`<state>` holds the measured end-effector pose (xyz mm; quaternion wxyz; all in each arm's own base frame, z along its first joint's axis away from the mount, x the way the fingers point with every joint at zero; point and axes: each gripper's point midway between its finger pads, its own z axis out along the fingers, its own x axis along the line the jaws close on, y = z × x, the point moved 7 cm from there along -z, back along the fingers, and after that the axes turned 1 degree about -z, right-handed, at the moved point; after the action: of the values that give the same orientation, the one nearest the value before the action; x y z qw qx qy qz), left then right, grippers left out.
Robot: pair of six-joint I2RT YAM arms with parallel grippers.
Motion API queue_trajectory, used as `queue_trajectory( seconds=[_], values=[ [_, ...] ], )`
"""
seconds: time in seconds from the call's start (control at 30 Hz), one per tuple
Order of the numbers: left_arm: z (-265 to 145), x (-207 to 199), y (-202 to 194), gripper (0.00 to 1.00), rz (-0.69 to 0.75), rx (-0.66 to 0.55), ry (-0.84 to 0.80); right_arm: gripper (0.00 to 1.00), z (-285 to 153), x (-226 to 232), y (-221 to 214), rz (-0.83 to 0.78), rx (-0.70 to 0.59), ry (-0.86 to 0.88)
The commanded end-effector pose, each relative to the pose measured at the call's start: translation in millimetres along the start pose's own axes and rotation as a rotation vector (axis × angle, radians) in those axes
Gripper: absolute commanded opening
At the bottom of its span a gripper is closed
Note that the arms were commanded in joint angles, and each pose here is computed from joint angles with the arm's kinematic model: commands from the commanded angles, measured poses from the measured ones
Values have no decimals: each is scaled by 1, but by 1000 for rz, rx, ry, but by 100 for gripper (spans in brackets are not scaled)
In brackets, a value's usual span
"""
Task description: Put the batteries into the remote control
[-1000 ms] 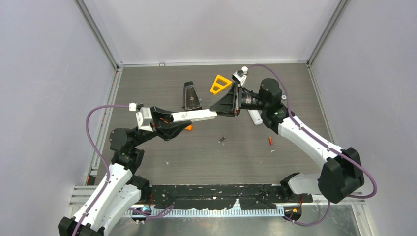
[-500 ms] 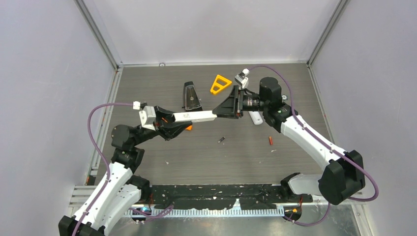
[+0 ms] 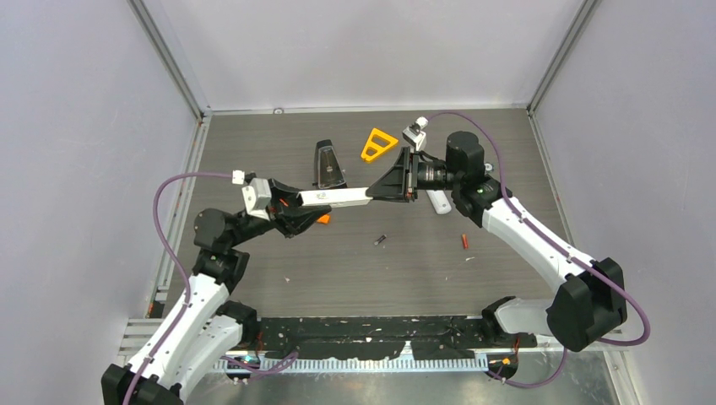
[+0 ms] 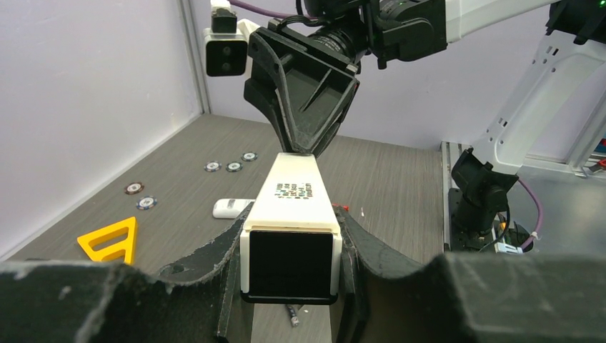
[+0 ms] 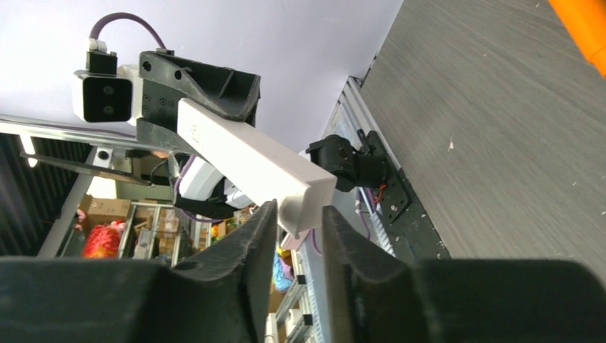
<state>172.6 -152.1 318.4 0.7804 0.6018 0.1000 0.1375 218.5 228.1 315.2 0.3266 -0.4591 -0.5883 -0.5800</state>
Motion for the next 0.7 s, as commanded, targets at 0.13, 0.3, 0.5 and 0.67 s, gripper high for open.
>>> queue_trajectory(
  seconds=[0.13, 0.3, 0.5, 0.67],
  values=[
    [4, 3, 18, 0, 71, -32, -7, 22, -2, 23, 9, -49, 2, 65],
    [3, 5, 13, 0, 70, -9, 6, 8, -2, 26, 11, -42, -7, 65],
    [0, 9, 1, 0, 88, 63, 24, 5, -2, 28, 14, -48, -16, 54],
    [-3, 12, -9, 0, 86, 106, 40, 5, -3, 35, 20, -86, -64, 65]
  ],
)
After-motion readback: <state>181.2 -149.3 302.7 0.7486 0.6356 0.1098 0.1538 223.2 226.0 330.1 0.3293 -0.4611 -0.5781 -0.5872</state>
